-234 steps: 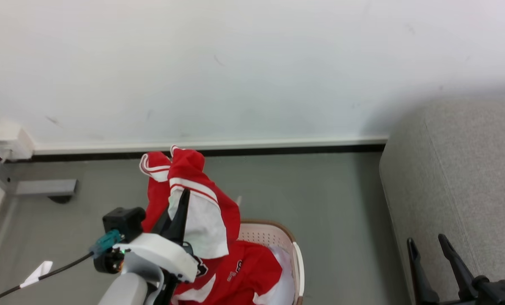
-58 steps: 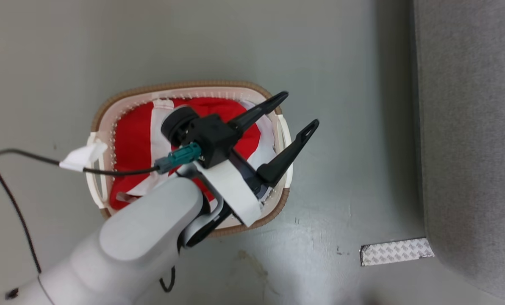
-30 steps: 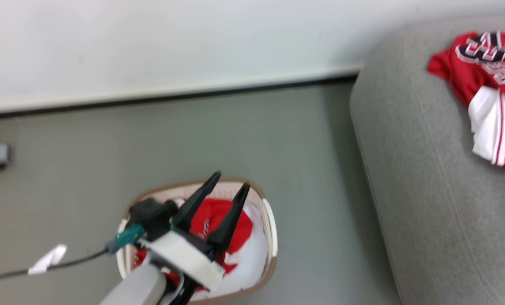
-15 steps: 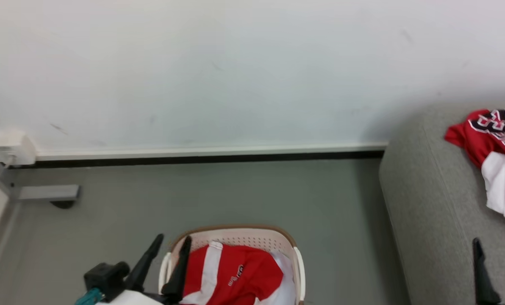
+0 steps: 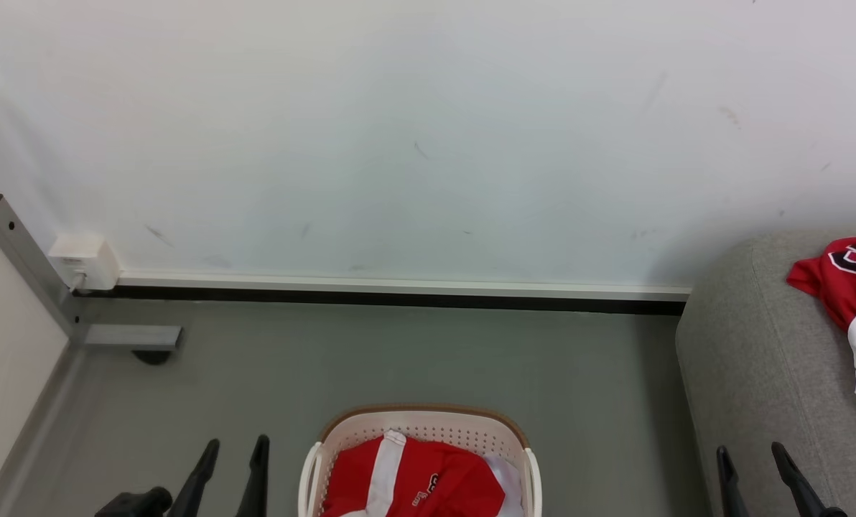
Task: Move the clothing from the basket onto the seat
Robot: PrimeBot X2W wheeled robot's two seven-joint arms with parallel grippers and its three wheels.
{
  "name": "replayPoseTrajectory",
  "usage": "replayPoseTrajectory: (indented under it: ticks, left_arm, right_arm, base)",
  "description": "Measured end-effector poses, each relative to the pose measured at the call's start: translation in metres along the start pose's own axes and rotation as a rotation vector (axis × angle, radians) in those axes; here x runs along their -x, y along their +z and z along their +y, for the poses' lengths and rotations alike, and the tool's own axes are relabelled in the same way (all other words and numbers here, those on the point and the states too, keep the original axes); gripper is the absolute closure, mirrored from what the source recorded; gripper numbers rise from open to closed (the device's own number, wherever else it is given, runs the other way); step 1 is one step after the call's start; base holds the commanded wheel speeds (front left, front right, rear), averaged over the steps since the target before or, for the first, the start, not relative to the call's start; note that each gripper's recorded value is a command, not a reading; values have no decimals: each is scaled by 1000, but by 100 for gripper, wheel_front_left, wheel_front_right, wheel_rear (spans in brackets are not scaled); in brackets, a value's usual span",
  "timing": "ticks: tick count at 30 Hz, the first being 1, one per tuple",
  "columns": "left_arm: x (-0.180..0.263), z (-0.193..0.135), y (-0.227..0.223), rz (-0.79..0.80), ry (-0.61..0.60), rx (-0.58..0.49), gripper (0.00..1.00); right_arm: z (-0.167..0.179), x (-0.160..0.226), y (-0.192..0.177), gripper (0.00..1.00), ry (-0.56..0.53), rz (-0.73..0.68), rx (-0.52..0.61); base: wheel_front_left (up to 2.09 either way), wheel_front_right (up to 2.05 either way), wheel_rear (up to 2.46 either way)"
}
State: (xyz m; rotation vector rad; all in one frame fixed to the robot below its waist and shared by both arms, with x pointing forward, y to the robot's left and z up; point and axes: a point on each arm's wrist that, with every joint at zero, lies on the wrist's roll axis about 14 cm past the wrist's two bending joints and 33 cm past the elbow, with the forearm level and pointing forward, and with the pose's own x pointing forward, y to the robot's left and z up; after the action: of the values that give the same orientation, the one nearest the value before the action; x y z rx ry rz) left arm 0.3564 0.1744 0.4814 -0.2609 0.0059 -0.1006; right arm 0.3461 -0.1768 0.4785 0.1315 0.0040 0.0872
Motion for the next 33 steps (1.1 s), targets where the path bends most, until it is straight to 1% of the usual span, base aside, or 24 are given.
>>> replayPoseTrajectory:
  ticks: [9, 16, 19, 22, 24, 28, 31, 33]
  left_arm:
    - [5, 5, -3, 1, 29, 8, 0]
    - [2, -1, -5, 9, 10, 9, 0]
    - [-4, -8, -11, 28, -18, 1, 0]
    - [-17, -23, -15, 46, -75, -16, 0]
    - [-30, -32, -22, 71, -118, -50, 0]
    - [-59, -51, -47, 174, -201, -101, 0]
    - [-90, -62, -64, 245, -253, -159, 0]
    - [-104, -67, -85, 324, -288, -205, 0]
  right_arm:
    - [9, -1, -3, 0, 18, 7, -9]
    - [9, -1, -5, 0, 15, 12, -12]
    - [6, -1, -6, 0, 8, 15, -12]
    - [3, -4, -5, 0, 4, 13, -8]
    - [-2, -10, -2, 0, -5, 7, -1]
    - [-10, -24, 0, 0, -22, 1, 4]
    - [-14, -40, 0, 0, -26, -3, 2]
    - [-15, -50, -5, 0, -26, 7, 0]
  base:
    - [0, 0, 0]
    - [0, 0, 0]
    - [0, 0, 0]
    - [0, 0, 0]
    - [0, 0, 0]
    - [0, 0, 0]
    - [0, 0, 0]
    - [0, 0, 0]
